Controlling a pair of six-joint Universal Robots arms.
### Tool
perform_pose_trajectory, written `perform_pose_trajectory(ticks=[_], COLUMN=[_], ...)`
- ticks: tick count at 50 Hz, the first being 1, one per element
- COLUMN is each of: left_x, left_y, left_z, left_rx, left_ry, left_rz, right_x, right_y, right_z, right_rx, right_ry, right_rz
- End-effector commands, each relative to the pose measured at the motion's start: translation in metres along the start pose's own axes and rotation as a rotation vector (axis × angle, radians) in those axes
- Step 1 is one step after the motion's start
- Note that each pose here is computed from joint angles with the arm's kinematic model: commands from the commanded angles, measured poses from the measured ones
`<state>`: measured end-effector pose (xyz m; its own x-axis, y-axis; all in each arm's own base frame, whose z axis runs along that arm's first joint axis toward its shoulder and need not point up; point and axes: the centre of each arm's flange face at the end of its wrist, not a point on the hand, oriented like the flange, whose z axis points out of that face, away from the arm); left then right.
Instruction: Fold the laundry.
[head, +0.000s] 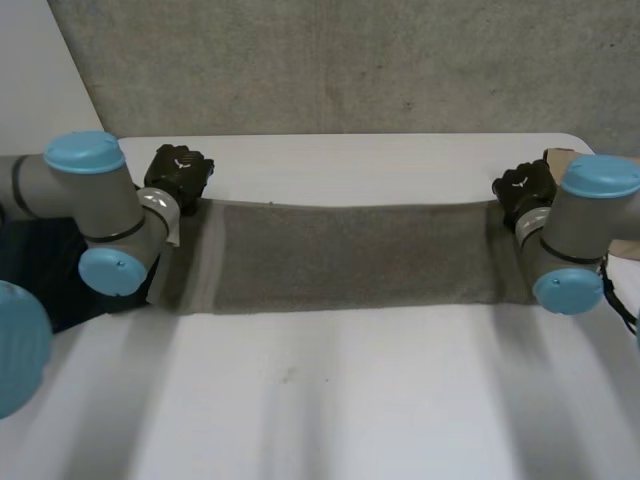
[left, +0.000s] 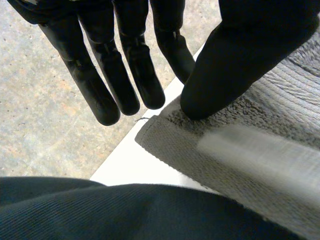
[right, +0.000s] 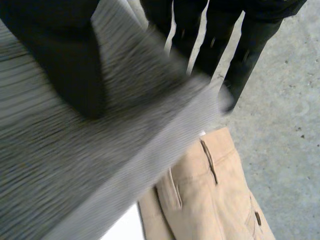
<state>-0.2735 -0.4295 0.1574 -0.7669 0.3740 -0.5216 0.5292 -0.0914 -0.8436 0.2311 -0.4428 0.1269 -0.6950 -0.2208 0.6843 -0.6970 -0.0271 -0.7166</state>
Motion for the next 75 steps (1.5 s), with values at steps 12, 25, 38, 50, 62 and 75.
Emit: perform_pose_trajectory(ticks=[12, 25, 38, 50, 62, 75], left_x=[-0.004, -0.01, -0.002, -0.021, -0.029, -0.02], left_y=[-0.025, -0.032, -0.029, -0.043, -0.039, -0.024], left_z=[-0.034, -0.08, -0.083, -0.096, -0.108, -0.119], left_rx=[0.057, 0.147, 0.13, 0.157, 0.139, 0.093], left_ry=[-0.02, -0.011, -0.014, -0.061, -0.072, -0.048], left_rz=[-0.076, -0.158, -0.183, -0.209, -0.268, -0.279], right_x=[0.068, 0.057, 0.041, 0.137, 0.015, -0.178], right_y=[-0.035, 0.034, 0.076, 0.093, -0.071, -0.111], right_z=[-0.051, -0.101, -0.071, -0.07, -0.096, -0.198], right_rx=[0.068, -0.209, -0.216, -0.258, 0.371, 0.796], right_ry=[0.012, -0.295, -0.18, 0.126, -0.121, -0.595], right_rz=[0.253, 0.378, 0.327, 0.001, -0.233, -0.381])
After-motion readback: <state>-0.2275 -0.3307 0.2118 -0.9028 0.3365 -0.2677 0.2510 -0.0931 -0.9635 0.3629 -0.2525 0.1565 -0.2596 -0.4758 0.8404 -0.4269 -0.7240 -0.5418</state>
